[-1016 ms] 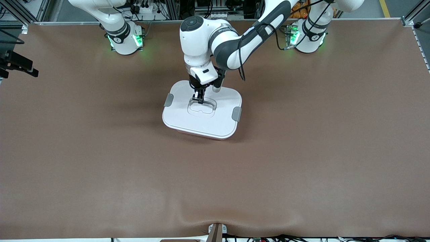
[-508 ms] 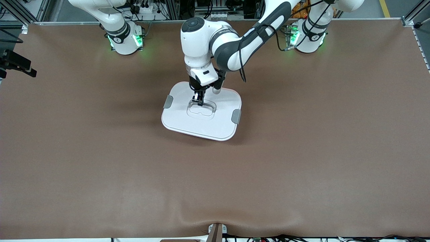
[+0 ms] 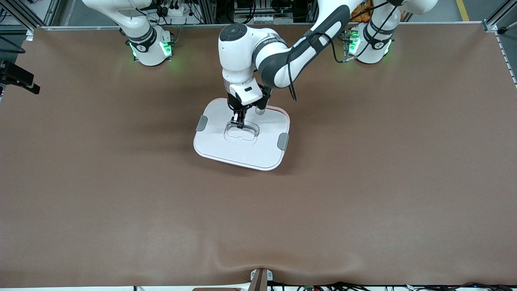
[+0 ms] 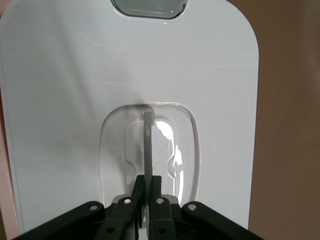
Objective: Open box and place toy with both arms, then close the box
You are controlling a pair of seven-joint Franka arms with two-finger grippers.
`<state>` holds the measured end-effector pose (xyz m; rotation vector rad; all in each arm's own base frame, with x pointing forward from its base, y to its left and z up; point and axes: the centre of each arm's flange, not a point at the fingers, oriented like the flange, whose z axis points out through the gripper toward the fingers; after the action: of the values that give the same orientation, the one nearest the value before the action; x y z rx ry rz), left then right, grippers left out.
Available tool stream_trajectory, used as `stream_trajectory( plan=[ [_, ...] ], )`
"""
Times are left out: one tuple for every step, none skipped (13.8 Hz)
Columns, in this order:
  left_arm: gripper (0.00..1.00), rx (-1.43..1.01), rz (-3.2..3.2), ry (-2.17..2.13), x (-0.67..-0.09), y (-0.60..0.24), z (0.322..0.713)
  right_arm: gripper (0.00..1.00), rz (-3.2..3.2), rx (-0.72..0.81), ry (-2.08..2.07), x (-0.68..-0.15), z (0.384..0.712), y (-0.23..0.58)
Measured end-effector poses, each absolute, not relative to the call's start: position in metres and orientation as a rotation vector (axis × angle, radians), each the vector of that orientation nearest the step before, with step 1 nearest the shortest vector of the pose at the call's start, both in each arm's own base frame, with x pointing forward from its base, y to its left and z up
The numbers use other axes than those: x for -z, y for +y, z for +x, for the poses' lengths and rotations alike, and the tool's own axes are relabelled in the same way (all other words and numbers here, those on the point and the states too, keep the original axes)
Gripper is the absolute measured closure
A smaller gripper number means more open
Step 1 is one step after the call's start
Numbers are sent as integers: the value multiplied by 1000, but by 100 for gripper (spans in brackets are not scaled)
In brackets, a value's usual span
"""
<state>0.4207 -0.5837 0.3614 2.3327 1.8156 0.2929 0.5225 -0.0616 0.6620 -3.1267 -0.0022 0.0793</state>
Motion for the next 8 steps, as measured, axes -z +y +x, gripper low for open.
stream_trajectory(
  plan=[
    [93,-293,2337,1817,-360,-584,420,0,-3127,-77,-2,-662,523,-62],
    [93,-292,2340,1818,-358,-583,418,0,-3127,-76,-3,-662,523,-61],
    [93,-291,2341,1819,-357,-583,418,0,-3127,-76,-4,-662,523,-61],
    [93,-290,2340,1820,-356,-583,418,0,-3127,-75,-6,-662,523,-60],
    [93,-288,2339,1822,-356,-583,418,0,-3127,-75,-7,-662,523,-60],
    [93,-285,2335,1829,-356,-583,418,0,-3127,-75,-9,-662,523,-59],
    [93,-282,2316,1849,-356,-583,418,0,-3128,-75,-12,-662,523,-58],
    [93,-277,2291,1871,-356,-582,419,0,-3128,-75,-14,-662,523,-58]
  ],
)
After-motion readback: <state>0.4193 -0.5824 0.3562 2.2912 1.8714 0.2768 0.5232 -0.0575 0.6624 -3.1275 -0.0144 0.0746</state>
